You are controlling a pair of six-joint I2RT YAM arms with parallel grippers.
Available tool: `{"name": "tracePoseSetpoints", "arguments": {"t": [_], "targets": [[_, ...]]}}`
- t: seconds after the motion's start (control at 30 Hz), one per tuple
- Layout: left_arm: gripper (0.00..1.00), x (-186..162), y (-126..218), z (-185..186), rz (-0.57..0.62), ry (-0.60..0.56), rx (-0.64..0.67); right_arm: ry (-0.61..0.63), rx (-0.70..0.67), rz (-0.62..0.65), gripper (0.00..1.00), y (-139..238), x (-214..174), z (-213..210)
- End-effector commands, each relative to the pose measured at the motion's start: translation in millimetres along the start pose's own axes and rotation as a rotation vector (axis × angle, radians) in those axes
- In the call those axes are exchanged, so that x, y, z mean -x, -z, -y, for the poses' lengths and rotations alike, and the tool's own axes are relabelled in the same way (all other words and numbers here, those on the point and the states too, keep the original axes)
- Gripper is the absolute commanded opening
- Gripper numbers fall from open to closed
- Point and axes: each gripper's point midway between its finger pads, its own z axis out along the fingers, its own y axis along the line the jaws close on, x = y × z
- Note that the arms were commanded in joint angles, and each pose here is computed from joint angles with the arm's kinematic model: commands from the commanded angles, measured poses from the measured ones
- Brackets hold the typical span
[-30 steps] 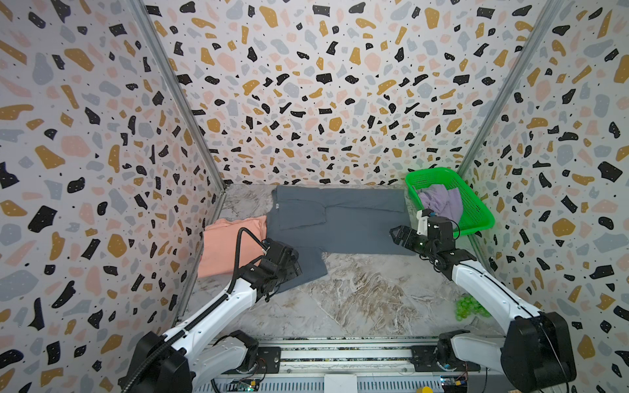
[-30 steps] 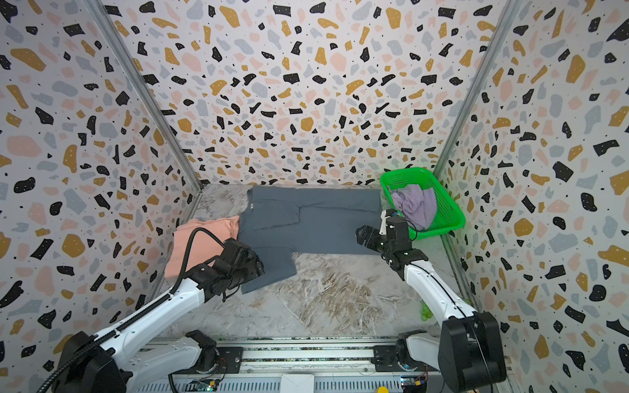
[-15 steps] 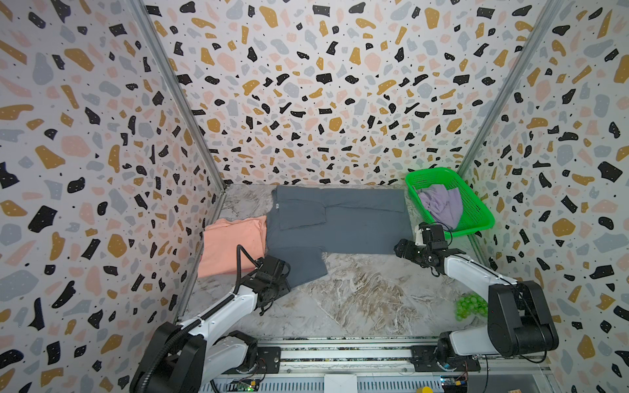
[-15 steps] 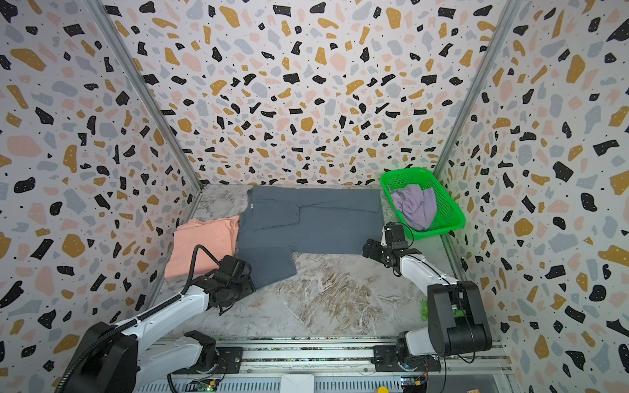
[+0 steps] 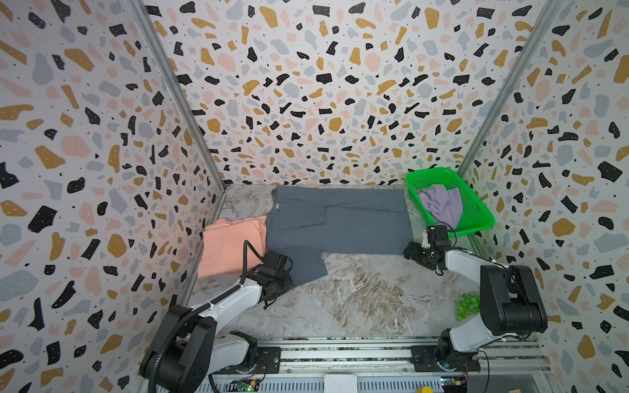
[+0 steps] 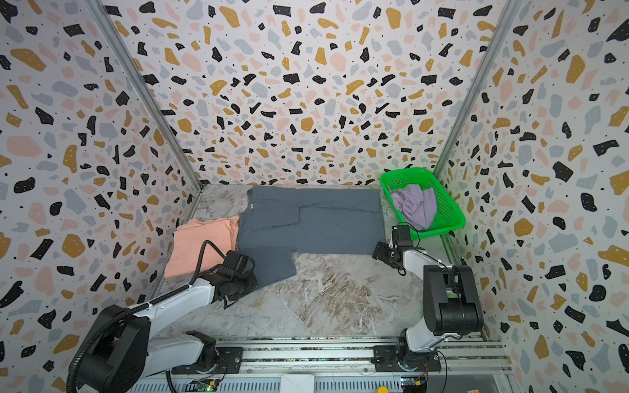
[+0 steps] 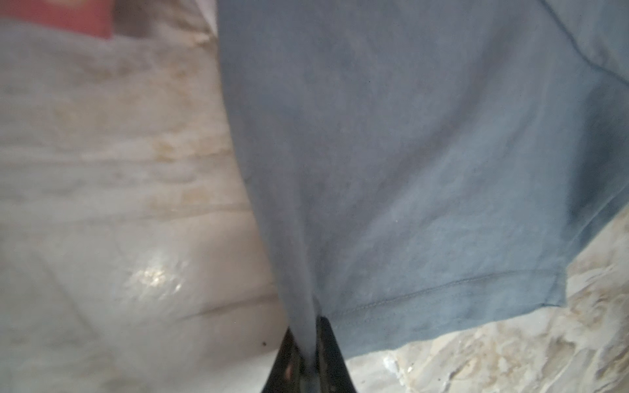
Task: Fold and stack the t-shirts
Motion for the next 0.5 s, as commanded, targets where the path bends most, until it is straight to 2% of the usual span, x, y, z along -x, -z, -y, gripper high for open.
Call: {"name": "tracePoseSetpoints", "arguments": {"t": [0.0,0.1,0.17,0.23,0.3,0.37,0.4,0.47], "targets": [[0.06,8,11,5,0.014,-0.009,0.003,-0.001,0.029,-0.023,0.71,-8,2,-9],[0.03,11,14,9,0.024,-0.009,-0.010,0.008,0.015,-0.022,0.71,-13,-1,-10],[0.01,13,16,9,0.032,-0.005,-0.011,-0.003,0.007,-0.040,0.66,-19,-5,-9],[0.00,17,20,12,0.049,-0.004,-0.020,-0.001,-0.003,-0.067,0.55,-25,-10,-10],[0.00,25,29,16,0.083,-0.010,-0.028,0.016,-0.014,-0.089,0.29,-29,-15,-14],[0.00,35,41,22,0.125,-0.011,-0.048,0.020,-0.022,-0.096,0.14,-28,-16,-16],[0.00,40,49,25,0.150,-0.009,-0.057,0.020,-0.020,-0.092,0.09,-24,-15,-18],[0.00,45,64,27,0.181,-0.004,-0.068,0.026,-0.026,-0.070,0.05,-12,-11,-19]]}}
